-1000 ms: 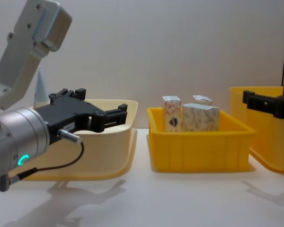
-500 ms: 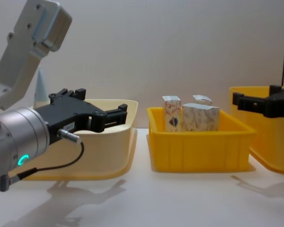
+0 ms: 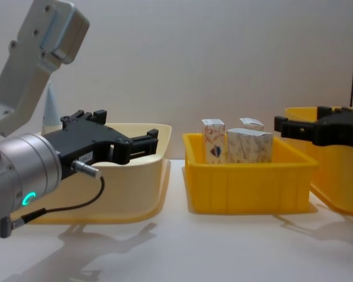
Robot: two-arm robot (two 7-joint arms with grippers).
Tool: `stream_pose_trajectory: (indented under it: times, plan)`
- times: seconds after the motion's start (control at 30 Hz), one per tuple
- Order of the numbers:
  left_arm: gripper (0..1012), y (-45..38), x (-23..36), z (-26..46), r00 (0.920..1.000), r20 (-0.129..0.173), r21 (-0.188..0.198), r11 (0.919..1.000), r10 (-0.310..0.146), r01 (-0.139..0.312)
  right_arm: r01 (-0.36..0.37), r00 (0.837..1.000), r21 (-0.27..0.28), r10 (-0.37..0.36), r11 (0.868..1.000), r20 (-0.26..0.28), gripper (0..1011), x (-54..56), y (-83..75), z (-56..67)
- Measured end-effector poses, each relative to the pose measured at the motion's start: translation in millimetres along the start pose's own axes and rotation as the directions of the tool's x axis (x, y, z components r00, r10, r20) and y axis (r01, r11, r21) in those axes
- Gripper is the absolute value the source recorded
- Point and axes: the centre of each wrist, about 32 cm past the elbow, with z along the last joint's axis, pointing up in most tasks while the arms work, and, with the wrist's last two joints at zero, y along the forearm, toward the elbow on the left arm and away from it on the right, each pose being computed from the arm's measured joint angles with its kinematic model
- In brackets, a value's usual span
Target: Bimanual collaborative sorting of washing and personal care products
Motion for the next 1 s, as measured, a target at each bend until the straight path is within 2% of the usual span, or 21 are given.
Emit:
stream_pose_trajectory:
  times: [0.57, 1.0]
  plan:
    - [1003, 0.0, 0.0, 0.0, 1.0, 0.0, 0.0, 1.0, 0.0, 0.0, -0.038, 0.999, 0.02, 0.038, 0.999, 0.004, 1001, 0.3, 14.8, -1.2]
    - [1003, 0.0, 0.0, 0.0, 1.0, 0.0, 0.0, 1.0, 0.0, 0.0, -0.039, 0.999, 0.006, 0.039, 0.999, -0.01, 1001, -0.7, 29.2, -3.6]
